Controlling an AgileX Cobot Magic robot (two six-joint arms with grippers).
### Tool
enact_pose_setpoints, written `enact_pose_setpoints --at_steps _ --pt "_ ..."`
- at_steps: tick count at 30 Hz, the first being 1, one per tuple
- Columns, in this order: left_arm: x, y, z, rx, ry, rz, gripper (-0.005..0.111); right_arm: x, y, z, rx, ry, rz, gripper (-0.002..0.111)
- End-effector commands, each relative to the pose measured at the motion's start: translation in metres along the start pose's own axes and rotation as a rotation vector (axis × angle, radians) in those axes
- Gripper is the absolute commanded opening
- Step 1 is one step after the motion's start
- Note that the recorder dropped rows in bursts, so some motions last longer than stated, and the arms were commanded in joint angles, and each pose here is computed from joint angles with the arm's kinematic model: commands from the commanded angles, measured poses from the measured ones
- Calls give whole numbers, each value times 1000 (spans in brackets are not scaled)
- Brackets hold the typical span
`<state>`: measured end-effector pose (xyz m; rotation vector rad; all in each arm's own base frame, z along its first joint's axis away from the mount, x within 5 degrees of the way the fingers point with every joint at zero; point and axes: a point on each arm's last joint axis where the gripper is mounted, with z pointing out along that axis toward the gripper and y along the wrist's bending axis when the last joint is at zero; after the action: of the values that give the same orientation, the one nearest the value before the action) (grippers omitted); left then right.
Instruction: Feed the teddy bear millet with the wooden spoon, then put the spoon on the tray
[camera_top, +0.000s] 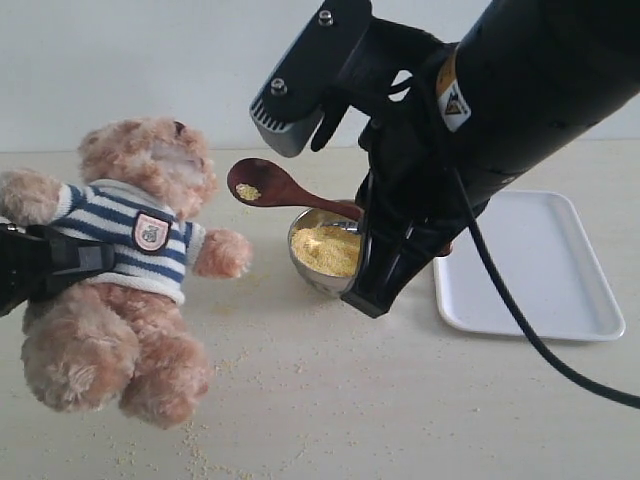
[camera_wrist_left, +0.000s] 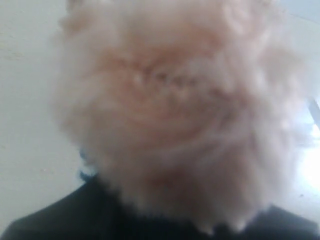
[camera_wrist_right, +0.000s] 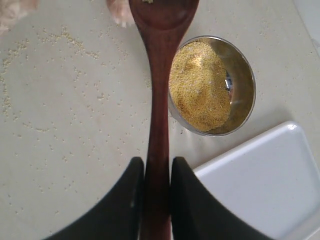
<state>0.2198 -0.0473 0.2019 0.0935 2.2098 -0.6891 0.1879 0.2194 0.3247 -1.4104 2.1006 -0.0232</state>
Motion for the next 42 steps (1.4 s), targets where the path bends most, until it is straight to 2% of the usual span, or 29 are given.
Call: enact_pose_setpoints --at_steps 1,3,9,15,22,29,32,36,38,42 --pt "0 -5 6 173 11 -21 5 -3 -1 -5 6 -40 0 0" --pt "-1 -5 6 251 6 -28 5 -4 -1 -5 7 -44 -7 0" --pt "0 -5 4 365 -7 -46 5 -4 -1 -5 13 -46 -34 0" --pt "5 -2 8 365 16 -61 5 -6 -4 -5 48 -69 -63 0" --pt "25 -2 7 380 58 -89 5 -10 -6 8 86 -63 -129 0" --pt "25 -5 6 410 55 -94 5 -16 -3 25 76 -68 -178 0" --pt "25 -5 6 412 55 -94 5 -16 -3 37 98 -32 -263 0" --pt "25 -5 6 412 55 -94 5 -20 -5 47 219 25 -483 0" --pt "25 -5 6 412 55 -94 5 -29 4 45 291 2 -621 0" --pt "25 -6 5 423 53 -95 5 -42 22 40 335 -78 -728 0"
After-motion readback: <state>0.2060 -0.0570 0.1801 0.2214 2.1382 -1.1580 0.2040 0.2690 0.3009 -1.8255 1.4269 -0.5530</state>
